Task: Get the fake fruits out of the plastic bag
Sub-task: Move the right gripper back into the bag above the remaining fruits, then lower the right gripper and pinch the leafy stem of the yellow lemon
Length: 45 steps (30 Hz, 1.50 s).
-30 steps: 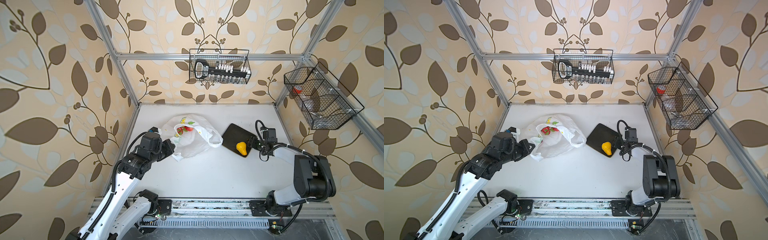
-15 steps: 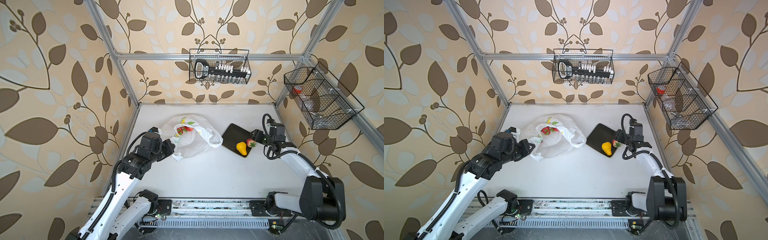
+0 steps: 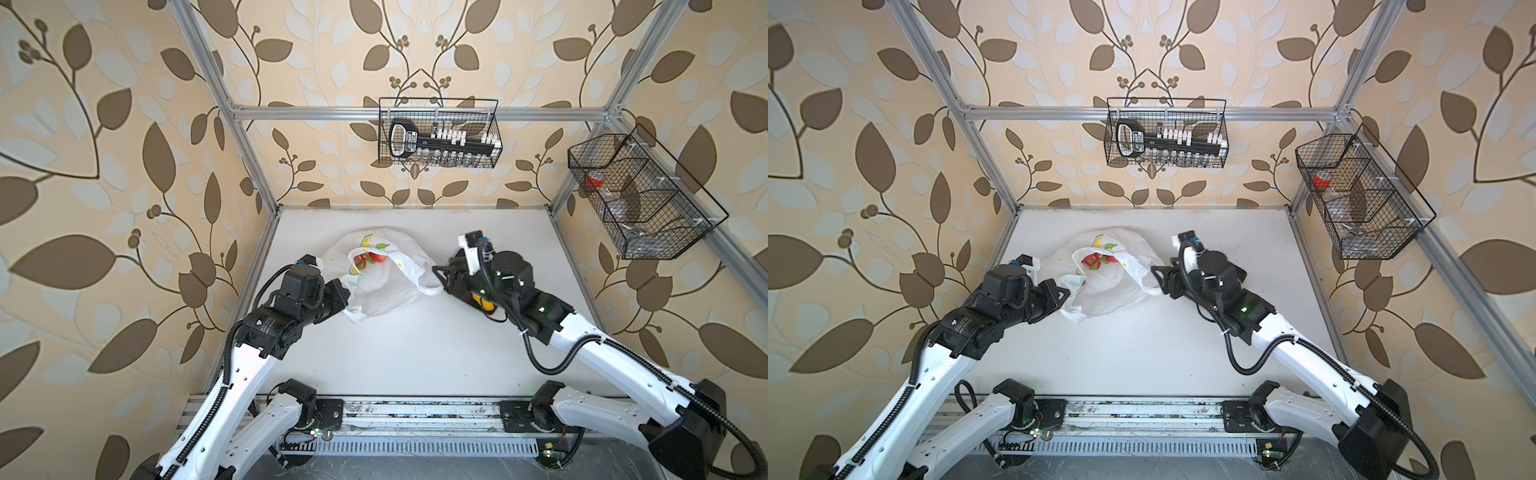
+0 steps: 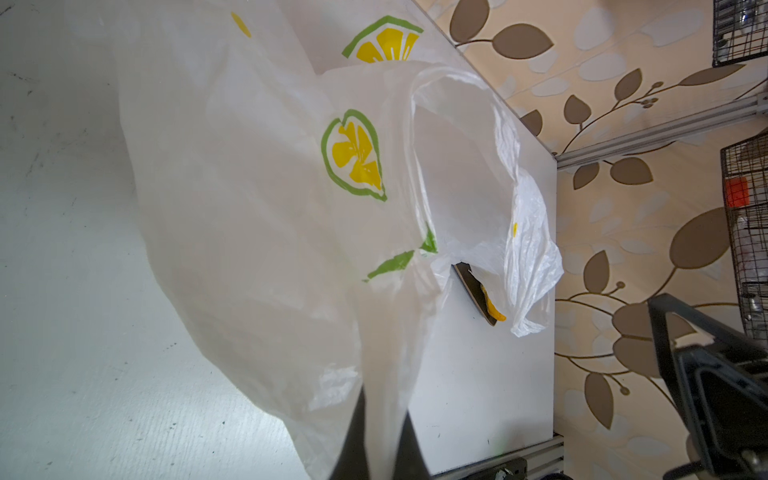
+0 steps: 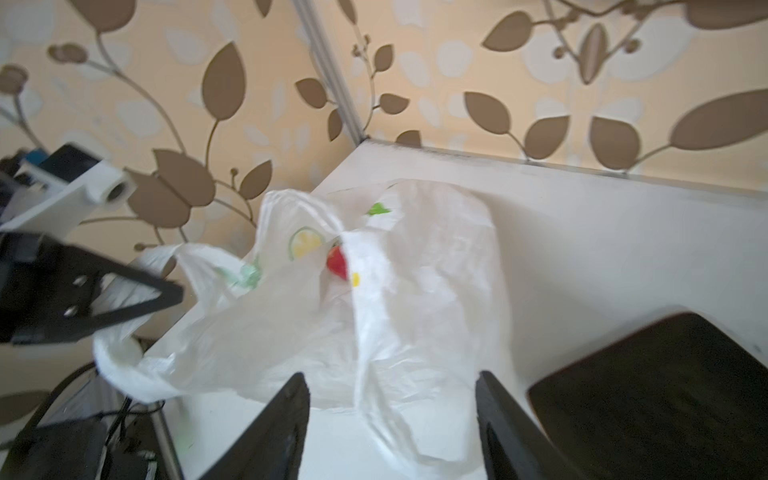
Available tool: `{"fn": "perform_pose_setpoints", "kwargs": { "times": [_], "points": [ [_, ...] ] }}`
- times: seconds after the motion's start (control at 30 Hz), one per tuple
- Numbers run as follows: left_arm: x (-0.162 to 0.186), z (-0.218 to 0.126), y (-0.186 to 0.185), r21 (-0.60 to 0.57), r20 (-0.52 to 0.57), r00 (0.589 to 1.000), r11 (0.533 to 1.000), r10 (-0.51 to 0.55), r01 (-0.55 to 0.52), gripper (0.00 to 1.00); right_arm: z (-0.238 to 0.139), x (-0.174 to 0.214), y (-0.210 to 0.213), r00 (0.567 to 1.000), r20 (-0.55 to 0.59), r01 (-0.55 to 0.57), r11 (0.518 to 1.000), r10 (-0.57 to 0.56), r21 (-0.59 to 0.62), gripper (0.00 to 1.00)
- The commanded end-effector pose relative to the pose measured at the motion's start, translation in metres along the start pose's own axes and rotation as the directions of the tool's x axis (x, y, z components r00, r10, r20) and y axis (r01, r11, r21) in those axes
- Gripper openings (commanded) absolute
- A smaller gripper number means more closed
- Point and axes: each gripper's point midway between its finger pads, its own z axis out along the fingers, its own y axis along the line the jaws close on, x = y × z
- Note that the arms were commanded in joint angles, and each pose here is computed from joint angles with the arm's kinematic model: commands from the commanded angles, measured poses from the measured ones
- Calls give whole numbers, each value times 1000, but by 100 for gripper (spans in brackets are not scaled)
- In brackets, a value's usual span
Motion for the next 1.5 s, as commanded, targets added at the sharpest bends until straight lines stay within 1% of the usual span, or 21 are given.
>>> {"fn": "perform_pose_setpoints", "kwargs": {
  "times": [0.0, 0.07, 0.13, 0.27, 0.37, 0.5, 0.63, 0.73, 0.83, 1.07, 1.27, 1.47],
  "points": [
    [0, -7, -2, 3, 5, 1000, 1000, 20, -20, 0, 22, 0, 40, 995, 24, 95, 995, -94, -27, 63],
    [1, -8, -1, -4, -1, 1000, 1000, 23, -23, 0, 40, 13, 61, 992, -6, 125, 990, -126, -60, 62],
    [2, -10, 1, -15, -3, 1000, 1000, 25, -25, 0, 62, 25, 77, 988, -28, 150, 986, -152, -67, 59],
    [0, -15, 8, -55, 11, 1000, 998, 16, -15, 0, 107, 47, 91, 989, -64, 130, 989, -135, -65, 53],
    [-2, -18, 12, -83, 26, 1000, 997, 5, -3, 0, 141, 61, 82, 994, -93, 60, 998, -58, 22, 52],
    [-3, -19, 16, -106, 33, 999, 994, -13, 17, 0, 181, 75, 60, 993, -110, -15, 988, 32, 154, 52],
    [-4, -23, 18, -125, 39, 999, 992, -16, 21, 0, 214, 81, 33, 987, -94, -107, 969, 131, 224, 52],
    [-4, -24, 18, -130, 35, 999, 991, -14, 18, 0, 234, 84, 13, 978, -76, -169, 954, 193, 249, 53],
    [-5, -23, 16, -130, 29, 1000, 991, -7, 11, 0, 250, 82, -1, 972, -45, -214, 943, 232, 254, 55],
    [-8, -21, 13, -137, 20, 1000, 990, 14, -11, 0, 281, 74, -10, 956, 15, -288, 934, 292, 213, 62],
    [-9, -20, 10, -134, 7, 999, 990, 33, -32, 0, 304, 77, -26, 943, 55, -331, 912, 327, 244, 62],
    [-7, -19, 7, -130, -17, 999, 990, 46, -47, 0, 321, 80, -38, 938, 103, -348, 903, 332, 254, 62]
  ]
}}
